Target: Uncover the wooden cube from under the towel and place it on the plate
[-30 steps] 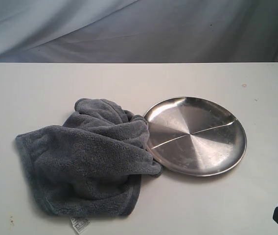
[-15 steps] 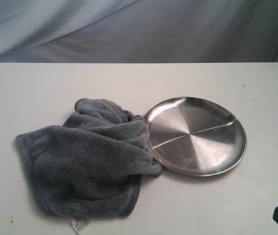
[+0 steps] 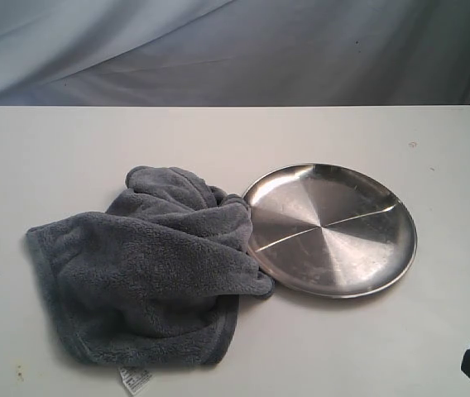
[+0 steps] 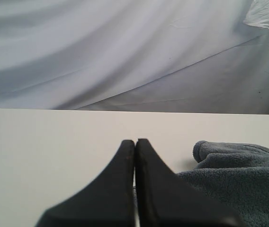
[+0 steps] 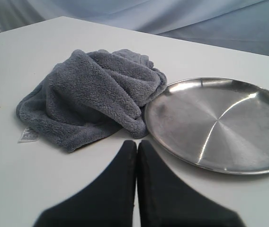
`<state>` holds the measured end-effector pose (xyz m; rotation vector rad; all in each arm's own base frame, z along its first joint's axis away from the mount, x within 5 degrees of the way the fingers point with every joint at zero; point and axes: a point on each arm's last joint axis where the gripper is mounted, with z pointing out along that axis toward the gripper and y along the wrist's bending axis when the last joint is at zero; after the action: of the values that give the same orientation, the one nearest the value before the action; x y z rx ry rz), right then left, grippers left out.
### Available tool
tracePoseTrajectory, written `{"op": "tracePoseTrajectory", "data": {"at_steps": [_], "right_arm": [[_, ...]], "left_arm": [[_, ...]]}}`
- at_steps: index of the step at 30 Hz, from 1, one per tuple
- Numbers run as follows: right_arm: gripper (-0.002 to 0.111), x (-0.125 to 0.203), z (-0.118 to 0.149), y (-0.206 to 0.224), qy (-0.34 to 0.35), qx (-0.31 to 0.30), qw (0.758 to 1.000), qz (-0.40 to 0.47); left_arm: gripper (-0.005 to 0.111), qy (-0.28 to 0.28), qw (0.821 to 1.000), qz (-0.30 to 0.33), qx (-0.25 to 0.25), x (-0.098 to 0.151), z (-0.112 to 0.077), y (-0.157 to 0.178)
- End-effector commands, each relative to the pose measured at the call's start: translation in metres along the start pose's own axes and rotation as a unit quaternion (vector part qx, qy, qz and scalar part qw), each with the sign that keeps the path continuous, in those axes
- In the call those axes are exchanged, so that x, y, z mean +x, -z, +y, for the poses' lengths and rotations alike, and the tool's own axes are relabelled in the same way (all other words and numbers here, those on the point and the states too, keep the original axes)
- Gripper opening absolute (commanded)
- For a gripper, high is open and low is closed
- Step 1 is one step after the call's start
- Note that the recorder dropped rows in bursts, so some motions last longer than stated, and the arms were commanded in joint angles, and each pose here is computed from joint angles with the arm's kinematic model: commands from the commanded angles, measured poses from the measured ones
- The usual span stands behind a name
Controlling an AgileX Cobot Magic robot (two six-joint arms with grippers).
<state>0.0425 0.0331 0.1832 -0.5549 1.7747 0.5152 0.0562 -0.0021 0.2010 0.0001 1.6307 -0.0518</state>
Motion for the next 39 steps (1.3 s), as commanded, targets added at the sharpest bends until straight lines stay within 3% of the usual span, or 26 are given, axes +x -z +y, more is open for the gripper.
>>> {"op": "tracePoseTrajectory", "data": {"at_steps": [1, 16, 22, 30, 39], "right_arm": [[0.0, 0.0, 0.0, 0.0, -0.003, -0.002, 1.0, -0.004], [0.0, 0.0, 0.0, 0.0, -0.003, -0.002, 1.0, -0.006], [0.0, -0.015, 0.002, 0.002, -0.003, -0.011, 0.996, -0.09], [0.0, -0.019, 0.002, 0.002, -0.002, -0.014, 0.994, -0.112], [0.0, -0.025, 0.004, 0.004, -0.093, -0.035, 0.985, -0.143]], "left_arm": [[0.001, 0.0, 1.0, -0.001, 0.0, 0.001, 0.0, 0.0], [0.001, 0.001, 1.0, -0.001, 0.0, 0.001, 0.0, 0.0], [0.001, 0.001, 1.0, -0.001, 0.0, 0.001, 0.0, 0.0], [0.001, 0.001, 1.0, -0.001, 0.0, 0.001, 0.0, 0.0], [0.001, 0.001, 1.0, -0.001, 0.0, 0.001, 0.0, 0.0]]}}
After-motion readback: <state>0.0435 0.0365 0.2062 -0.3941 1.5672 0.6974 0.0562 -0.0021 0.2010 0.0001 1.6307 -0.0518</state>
